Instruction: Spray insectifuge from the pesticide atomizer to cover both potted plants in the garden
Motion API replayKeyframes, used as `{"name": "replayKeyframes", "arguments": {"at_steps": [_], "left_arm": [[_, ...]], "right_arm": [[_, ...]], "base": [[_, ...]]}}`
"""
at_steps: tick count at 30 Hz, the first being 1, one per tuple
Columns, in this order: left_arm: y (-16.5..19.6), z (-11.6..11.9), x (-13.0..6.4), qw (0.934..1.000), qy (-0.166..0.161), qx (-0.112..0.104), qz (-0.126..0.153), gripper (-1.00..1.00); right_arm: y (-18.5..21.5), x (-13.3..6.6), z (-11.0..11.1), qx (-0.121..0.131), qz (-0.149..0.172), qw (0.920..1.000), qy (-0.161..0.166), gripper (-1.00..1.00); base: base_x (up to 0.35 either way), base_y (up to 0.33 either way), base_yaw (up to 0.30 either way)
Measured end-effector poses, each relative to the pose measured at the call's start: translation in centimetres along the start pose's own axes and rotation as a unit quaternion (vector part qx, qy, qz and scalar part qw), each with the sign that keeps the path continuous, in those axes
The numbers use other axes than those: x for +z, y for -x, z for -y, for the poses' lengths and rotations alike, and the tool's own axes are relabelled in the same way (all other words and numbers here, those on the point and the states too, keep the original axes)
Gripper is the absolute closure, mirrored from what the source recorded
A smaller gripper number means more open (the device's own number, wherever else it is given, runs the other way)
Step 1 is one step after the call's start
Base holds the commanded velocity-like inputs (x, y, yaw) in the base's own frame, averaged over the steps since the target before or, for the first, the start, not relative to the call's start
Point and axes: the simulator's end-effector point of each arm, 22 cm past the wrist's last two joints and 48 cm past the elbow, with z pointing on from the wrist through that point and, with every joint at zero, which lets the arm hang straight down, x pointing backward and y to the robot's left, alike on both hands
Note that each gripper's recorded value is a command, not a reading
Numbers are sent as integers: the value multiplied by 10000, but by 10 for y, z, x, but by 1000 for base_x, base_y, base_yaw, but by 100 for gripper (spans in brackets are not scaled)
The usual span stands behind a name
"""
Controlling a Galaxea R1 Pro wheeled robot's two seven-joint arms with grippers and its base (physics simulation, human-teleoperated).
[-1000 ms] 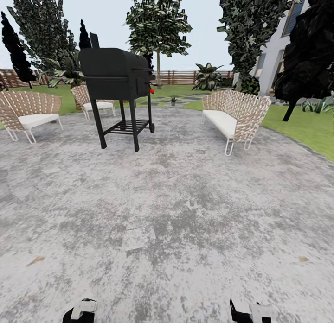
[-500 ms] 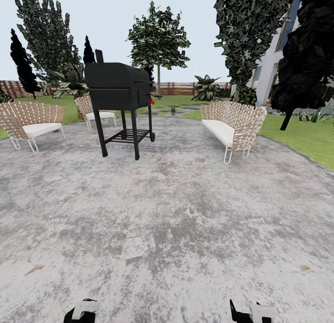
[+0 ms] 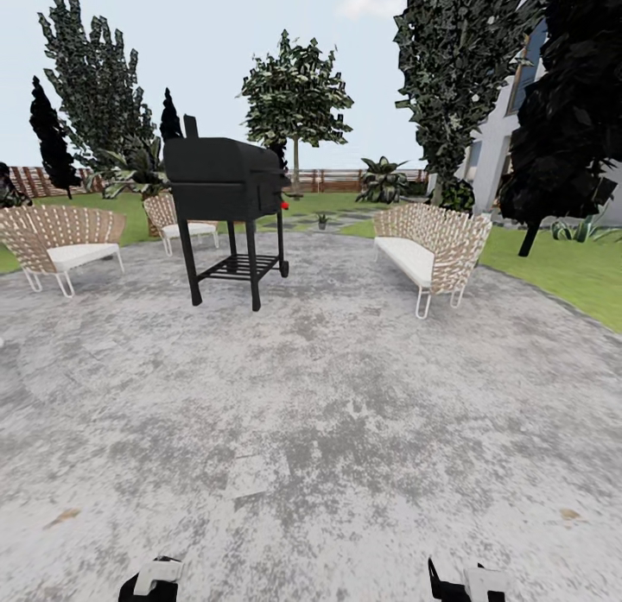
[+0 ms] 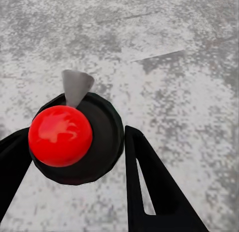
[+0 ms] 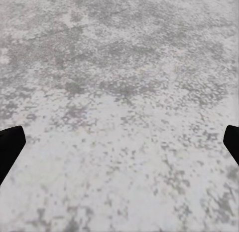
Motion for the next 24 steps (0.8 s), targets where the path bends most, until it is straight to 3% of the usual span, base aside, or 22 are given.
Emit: {"name": "replayKeyframes", "arguments": {"at_steps": [7, 24], "left_arm": [[2, 0, 0, 10000, 4, -3, 23, 100], [2, 1, 0, 10000, -6, -7, 22, 100]], "right_arm": [[2, 0, 0, 6, 24, 10000, 1, -100], [2, 0, 0, 0, 21, 10000, 2, -100]], "base": [[107, 0, 0], [328, 0, 0]]}}
